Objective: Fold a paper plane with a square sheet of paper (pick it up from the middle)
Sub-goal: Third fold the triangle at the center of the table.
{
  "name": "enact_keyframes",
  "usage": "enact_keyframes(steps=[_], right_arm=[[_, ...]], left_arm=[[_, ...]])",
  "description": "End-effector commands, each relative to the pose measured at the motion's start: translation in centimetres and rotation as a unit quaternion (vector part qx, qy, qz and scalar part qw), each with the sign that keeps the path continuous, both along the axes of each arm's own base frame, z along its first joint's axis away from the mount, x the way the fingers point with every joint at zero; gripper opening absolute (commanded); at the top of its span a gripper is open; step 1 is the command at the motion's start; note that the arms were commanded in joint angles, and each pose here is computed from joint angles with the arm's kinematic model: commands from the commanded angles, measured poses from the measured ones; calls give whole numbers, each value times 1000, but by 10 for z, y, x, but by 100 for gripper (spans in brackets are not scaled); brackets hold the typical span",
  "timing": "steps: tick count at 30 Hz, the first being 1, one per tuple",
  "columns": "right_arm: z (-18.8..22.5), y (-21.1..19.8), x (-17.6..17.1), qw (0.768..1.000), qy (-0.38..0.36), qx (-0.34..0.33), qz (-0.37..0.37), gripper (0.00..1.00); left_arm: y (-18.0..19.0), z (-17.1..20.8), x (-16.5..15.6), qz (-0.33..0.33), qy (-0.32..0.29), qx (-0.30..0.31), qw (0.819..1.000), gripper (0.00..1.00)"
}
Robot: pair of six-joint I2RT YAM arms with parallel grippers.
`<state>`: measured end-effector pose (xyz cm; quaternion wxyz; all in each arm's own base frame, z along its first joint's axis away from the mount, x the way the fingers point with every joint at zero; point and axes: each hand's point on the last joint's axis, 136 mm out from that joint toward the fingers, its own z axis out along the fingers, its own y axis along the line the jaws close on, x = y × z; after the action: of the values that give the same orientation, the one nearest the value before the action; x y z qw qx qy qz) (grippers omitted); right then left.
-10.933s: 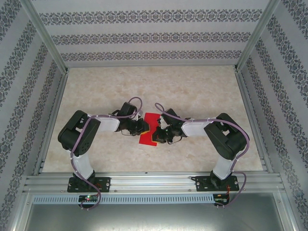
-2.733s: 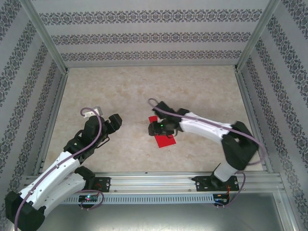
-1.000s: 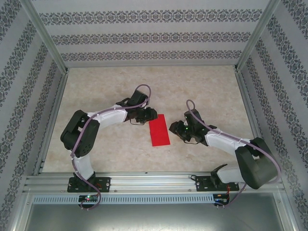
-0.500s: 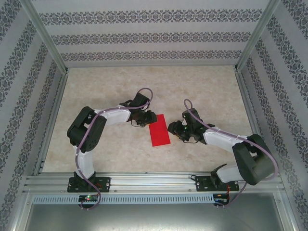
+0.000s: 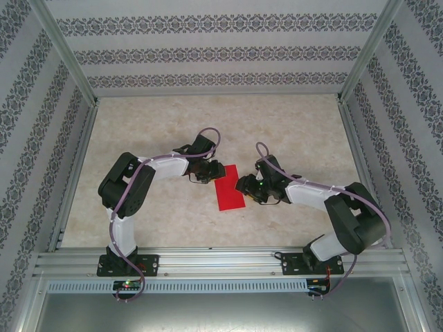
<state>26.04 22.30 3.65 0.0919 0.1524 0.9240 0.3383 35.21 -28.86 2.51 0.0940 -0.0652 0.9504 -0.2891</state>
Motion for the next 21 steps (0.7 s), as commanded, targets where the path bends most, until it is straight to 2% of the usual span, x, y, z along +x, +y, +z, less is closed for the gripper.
enact_keyframes(steps=[1, 14, 21], right_arm=[[2, 9, 3, 1000, -6, 2, 16, 49], [-9, 6, 2, 1000, 5, -5, 7, 49], [0, 23, 10, 998, 1, 63, -5, 47]], left_arm=[[7, -26, -15, -14, 25, 28, 999, 34], [3, -23, -15, -26, 23, 19, 999, 34], [0, -23, -18, -46, 25, 15, 999, 34]])
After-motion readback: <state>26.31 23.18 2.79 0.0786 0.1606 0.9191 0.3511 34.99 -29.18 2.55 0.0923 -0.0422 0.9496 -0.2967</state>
